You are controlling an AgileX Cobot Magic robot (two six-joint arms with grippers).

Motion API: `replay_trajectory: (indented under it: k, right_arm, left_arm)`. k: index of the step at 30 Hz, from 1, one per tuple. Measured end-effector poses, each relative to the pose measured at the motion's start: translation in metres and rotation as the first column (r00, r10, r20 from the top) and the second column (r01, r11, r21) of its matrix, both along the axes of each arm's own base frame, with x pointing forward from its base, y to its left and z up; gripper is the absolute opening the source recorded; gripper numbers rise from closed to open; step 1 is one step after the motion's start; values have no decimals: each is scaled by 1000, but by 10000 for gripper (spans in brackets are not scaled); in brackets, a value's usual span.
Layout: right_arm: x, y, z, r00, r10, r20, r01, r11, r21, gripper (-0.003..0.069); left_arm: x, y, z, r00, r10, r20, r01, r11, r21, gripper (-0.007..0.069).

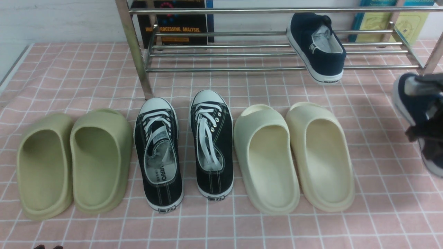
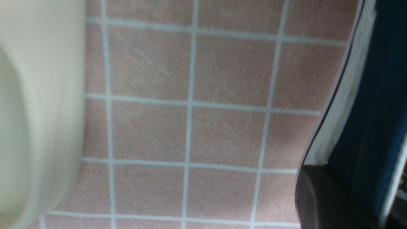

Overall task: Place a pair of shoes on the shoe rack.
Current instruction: Use the right arm to put a shoe into the shoe rack

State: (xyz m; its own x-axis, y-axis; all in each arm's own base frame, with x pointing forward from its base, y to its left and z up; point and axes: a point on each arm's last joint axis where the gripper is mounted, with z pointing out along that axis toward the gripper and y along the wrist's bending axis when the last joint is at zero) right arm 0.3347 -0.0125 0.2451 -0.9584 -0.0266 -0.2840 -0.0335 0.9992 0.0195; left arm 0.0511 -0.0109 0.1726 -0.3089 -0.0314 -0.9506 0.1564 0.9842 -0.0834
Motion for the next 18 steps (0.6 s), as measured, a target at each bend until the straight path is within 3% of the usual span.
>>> replay_trajectory:
  k: [6,12,18]
  right_arm:
    - [27,11,49,966,120,229,-138,988,63,20]
    - [74,17,40,944,162,287,-205,971,125,20]
    - [123,16,26,918,210,337,-255,962,97,20]
  left_arm:
    - [0,0,0,1000,0,0,0,1000,0,239]
    - [0,0,0,1000,0,0,0,1000,0,239]
    - [0,0,0,1000,0,0,0,1000,0,239]
